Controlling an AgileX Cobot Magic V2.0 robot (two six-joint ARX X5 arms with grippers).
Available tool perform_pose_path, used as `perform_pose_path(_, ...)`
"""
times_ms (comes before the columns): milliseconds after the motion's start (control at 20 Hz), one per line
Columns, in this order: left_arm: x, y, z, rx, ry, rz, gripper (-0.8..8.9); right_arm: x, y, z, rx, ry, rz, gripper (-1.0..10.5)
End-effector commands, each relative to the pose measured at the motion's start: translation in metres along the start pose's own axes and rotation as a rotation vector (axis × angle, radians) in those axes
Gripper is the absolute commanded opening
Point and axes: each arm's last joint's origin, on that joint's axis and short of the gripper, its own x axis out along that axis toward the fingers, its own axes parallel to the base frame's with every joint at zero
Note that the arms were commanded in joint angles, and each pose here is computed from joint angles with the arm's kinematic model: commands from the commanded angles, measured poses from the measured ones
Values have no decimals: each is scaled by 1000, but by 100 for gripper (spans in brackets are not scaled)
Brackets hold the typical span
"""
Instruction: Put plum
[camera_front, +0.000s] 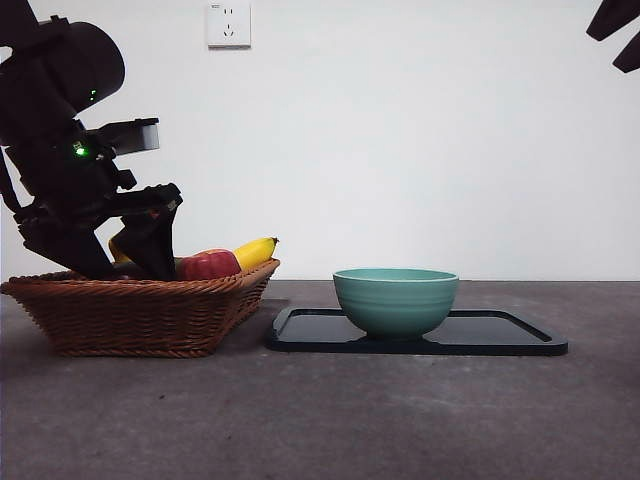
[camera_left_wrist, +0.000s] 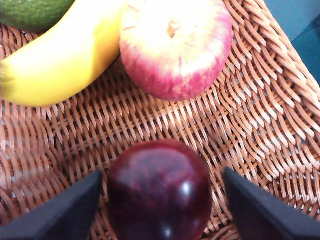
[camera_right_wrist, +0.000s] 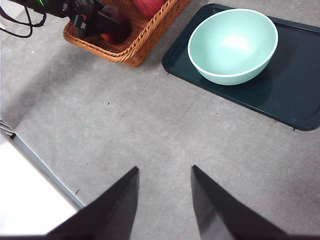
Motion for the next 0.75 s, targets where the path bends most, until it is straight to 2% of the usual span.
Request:
perform_pose_path(50,1,-1,5,-5,-16,-2,412,0,1,3,-20,-9,6,168)
perform_pose_path(450,-55,-10,19,-21,-139,-8,409,0,1,3,-20,-10,5,168)
perform_pose_path(750,-120,-32,12,9,-205,-261,406,0,1,3,-20,-11,2,168)
